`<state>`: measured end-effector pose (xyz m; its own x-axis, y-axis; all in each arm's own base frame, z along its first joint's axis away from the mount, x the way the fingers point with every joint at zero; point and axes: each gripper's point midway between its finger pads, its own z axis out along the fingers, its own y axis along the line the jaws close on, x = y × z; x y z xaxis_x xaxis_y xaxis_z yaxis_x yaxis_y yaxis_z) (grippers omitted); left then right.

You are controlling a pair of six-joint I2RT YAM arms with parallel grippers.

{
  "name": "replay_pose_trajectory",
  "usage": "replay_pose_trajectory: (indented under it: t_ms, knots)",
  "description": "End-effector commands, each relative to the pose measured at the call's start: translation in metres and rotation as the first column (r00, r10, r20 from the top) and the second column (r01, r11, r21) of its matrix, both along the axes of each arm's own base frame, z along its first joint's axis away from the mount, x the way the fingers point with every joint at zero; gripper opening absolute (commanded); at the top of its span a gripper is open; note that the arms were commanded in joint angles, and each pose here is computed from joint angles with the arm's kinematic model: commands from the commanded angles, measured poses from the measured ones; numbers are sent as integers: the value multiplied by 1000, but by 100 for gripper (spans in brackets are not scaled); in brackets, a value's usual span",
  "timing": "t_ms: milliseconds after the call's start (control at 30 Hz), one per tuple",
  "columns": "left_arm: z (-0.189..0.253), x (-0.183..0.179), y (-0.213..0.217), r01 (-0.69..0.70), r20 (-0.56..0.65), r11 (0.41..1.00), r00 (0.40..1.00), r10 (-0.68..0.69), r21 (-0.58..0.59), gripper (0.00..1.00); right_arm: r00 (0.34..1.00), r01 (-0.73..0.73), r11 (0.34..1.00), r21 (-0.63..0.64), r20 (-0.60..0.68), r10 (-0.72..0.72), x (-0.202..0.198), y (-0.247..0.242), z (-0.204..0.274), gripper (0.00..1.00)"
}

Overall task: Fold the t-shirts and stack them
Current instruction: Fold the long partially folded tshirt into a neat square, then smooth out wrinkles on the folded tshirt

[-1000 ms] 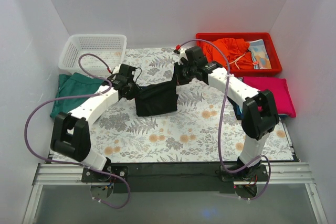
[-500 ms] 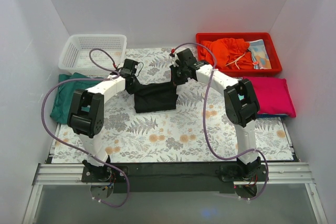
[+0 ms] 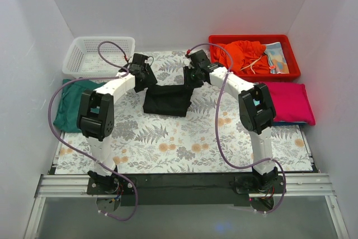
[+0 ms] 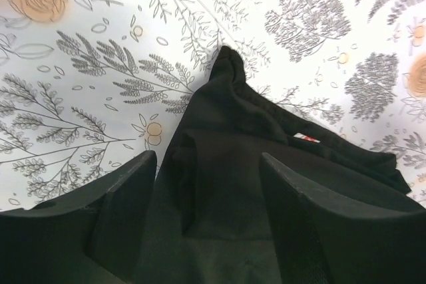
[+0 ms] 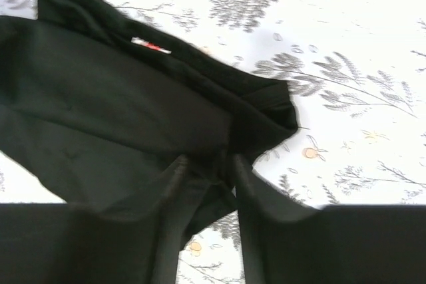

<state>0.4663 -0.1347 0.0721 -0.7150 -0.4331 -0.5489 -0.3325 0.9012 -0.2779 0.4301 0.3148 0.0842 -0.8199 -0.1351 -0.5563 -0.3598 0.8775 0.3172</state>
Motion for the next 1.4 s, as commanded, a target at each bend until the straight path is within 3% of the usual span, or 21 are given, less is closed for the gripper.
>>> replay_pose_trajectory:
  t_ms: [0,200,467,733,933,1200,1367]
  knots:
    - [87,16,6,12,216,1000,976,-11,-6,63,994,84,996,-12,70,-83,10,-14,30,44]
    - [96,-8,7,33,218,999,976,-25,-31,65,990,86,996,5,115,-86,2,-14,53,46]
    - [26,-69,29,-42,36,999,998,42,-1,65,991,-61,998,18,121,59,-37,29,65,46]
    - [-14,-83,26,-60,-50,998,997,59,-22,65,988,-150,989,16,-35,151,-57,45,2,44]
    - [-13,-78,23,-57,-47,998,997,55,-28,65,975,-150,986,-76,-178,134,-89,16,-61,41]
    - [-9,-86,22,-27,-46,999,999,26,-37,66,956,-148,969,-196,-278,89,-142,-37,-90,40]
    - [-30,-112,22,-10,-116,999,993,4,-46,65,953,-140,957,-254,-298,60,-160,-61,-97,38]
